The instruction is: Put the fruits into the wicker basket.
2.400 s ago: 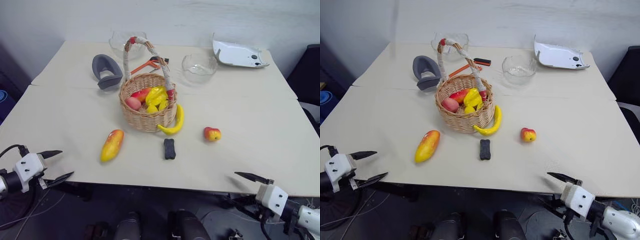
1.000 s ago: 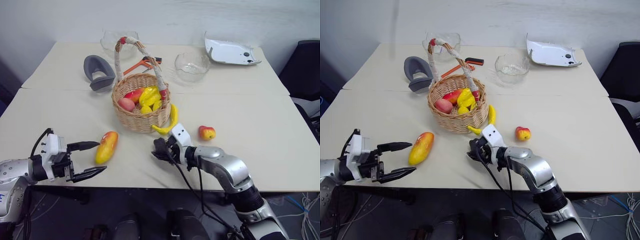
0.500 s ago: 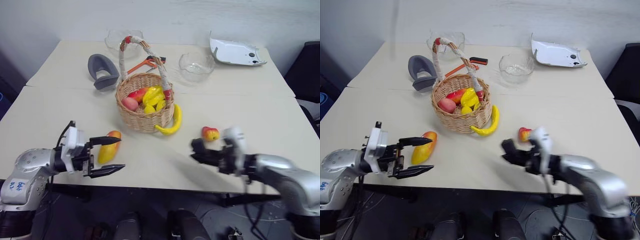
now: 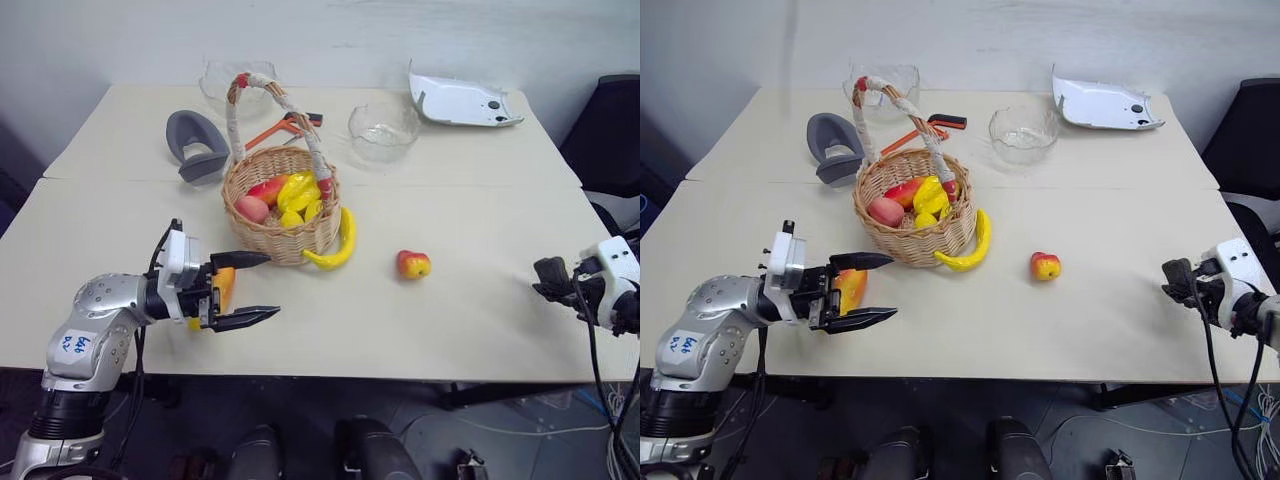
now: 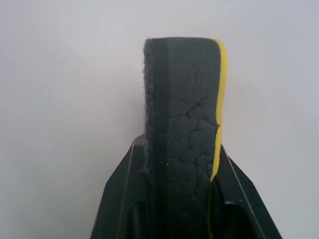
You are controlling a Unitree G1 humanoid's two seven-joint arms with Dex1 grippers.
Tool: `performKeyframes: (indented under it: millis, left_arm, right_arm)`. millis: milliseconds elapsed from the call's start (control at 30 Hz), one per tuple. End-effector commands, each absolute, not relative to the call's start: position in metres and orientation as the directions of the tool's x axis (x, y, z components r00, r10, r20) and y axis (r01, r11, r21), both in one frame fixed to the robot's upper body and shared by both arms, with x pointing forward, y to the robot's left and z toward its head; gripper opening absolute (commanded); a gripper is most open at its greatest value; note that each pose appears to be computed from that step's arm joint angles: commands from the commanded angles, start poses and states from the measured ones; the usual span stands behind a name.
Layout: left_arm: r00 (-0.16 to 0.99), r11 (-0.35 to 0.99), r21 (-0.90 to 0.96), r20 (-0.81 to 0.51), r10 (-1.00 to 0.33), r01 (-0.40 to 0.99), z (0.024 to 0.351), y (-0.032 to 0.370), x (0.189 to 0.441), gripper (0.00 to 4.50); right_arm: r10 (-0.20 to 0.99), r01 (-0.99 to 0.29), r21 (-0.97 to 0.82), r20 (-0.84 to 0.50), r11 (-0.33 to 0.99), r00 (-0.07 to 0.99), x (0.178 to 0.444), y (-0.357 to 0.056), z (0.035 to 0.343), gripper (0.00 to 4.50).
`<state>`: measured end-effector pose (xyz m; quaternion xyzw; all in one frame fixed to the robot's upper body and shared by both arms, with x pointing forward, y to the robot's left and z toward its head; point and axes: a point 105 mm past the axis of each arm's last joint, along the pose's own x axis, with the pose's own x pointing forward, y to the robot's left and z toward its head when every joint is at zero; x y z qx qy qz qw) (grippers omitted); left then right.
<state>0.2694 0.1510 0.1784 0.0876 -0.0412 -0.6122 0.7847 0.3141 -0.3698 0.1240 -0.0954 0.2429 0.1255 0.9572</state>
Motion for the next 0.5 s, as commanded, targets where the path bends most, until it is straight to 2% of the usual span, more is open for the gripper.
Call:
performKeyframes:
  millis: [33, 100, 200, 267, 333, 400, 433, 500]
  left_arm:
    - [0.276, 0.261, 0.231, -0.036, -0.96, 0.937, 0.185, 0.156, 0.272, 4.5]
    - [0.298, 0.281, 0.234, -0.037, -0.954, 0.931, 0.184, 0.159, 0.273, 4.5]
    - [0.341, 0.322, 0.235, -0.043, -0.939, 0.917, 0.183, 0.169, 0.274, 4.5]
    - [0.398, 0.378, 0.238, -0.044, -0.916, 0.895, 0.185, 0.183, 0.276, 4.5]
    - [0.462, 0.441, 0.236, -0.039, -0.886, 0.866, 0.187, 0.2, 0.279, 4.5]
    - [0.524, 0.503, 0.221, -0.046, -0.851, 0.836, 0.187, 0.221, 0.279, 4.5]
    - [0.568, 0.548, 0.204, -0.049, -0.822, 0.811, 0.186, 0.235, 0.279, 4.5]
    - [0.648, 0.631, 0.164, -0.077, -0.758, 0.758, 0.176, 0.265, 0.273, 4.5]
  right_arm:
    - [0.183, -0.316, -0.215, -0.478, 0.924, 0.859, 0.314, -0.378, 0.139, 2.04]
    - [0.176, -0.311, -0.25, -0.446, 0.917, 0.877, 0.314, -0.382, 0.149, 2.77]
    - [0.176, -0.356, -0.43, -0.405, 0.83, 0.897, 0.309, -0.385, 0.17, 3.85]
    - [0.229, -0.389, -0.517, -0.347, 0.762, 0.909, 0.306, -0.379, 0.189, 4.47]
    - [0.316, -0.425, -0.542, -0.287, 0.725, 0.904, 0.304, -0.366, 0.204, 4.47]
    - [0.492, -0.516, -0.528, -0.2, 0.674, 0.847, 0.297, -0.336, 0.217, 4.47]
    - [0.57, -0.554, -0.522, -0.149, 0.649, 0.808, 0.293, -0.318, 0.221, 4.47]
    - [0.695, -0.652, -0.519, -0.143, 0.553, 0.704, 0.284, -0.279, 0.213, 4.47]
